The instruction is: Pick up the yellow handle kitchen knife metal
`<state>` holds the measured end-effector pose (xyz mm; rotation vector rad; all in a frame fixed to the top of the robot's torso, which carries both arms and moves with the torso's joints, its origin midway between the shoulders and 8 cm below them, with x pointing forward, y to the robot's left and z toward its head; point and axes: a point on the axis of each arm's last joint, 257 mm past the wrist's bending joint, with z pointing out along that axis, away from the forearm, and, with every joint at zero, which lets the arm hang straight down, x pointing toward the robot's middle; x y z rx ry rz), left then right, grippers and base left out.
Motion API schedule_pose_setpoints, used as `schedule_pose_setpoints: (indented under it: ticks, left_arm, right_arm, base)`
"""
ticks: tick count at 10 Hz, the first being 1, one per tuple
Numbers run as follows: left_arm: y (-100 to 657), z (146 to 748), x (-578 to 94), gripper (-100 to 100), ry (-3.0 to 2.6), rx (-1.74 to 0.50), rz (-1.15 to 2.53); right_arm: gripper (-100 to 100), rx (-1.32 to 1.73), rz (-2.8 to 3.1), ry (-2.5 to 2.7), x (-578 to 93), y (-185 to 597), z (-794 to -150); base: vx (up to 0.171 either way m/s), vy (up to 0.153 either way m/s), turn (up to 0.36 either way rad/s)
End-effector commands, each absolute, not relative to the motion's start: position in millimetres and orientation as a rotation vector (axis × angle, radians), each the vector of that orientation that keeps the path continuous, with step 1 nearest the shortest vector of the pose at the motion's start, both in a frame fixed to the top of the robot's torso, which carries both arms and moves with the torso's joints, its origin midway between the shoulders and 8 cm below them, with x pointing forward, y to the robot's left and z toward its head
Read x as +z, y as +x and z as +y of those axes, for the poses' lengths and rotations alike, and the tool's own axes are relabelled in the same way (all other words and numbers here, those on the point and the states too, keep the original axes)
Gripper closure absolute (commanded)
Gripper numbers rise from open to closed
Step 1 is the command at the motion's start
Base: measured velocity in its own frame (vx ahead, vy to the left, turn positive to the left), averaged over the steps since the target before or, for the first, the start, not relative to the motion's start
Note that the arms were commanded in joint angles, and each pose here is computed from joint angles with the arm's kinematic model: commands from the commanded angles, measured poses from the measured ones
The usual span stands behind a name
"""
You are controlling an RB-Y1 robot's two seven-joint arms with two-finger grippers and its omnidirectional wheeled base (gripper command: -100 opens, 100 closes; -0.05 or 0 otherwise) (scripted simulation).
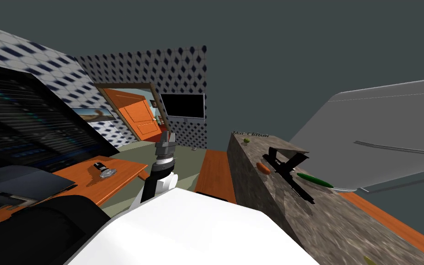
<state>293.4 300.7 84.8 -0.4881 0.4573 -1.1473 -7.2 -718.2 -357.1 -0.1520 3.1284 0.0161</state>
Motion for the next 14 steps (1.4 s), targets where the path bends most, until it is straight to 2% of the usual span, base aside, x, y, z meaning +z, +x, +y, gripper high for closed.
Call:
schedule_pose_setpoints:
  ticks: [1,6,7,11,12,13,14]
  left_arm:
    - [293,301,85,0,-0.488,-1.147,0.457]
    - [293,301,85,0,-0.488,-1.147,0.458]
    - [293,301,85,0,-0.488,-1.147,0.458]
    - [293,301,85,0,-0.488,-1.147,0.458]
    - [293,301,85,0,-0.488,-1.147,0.458]
    - [293,301,85,0,-0.488,-1.147,0.458]
    - [293,301,85,0,-0.488,-1.147,0.458]
  right_arm:
    - [-100,0.058,3.134,-0.087,-367,-20,-709]
    - [-100,-0.005,3.113,-0.028,-356,-20,-724]
    - [100,-0.006,3.113,-0.028,-356,-20,-724]
    - [100,-0.007,3.112,-0.023,-354,-20,-725]
    - [0,-0.007,3.113,-0.024,-353,-20,-725]
    - [100,-0.091,3.043,-0.208,-339,31,-742]
    - [100,-0.096,3.093,-0.134,-341,2,-744]
  base:
    - [-0.11,0.024,0.142]
    - [-0.008,0.001,-0.018]
    - [0.0,0.0,0.0]
    - [0.0,-0.004,-0.002]
    - [0.0,0.0,0.0]
    - [0.091,-0.032,-0.35]
    - [0.13,-0.025,-0.152]
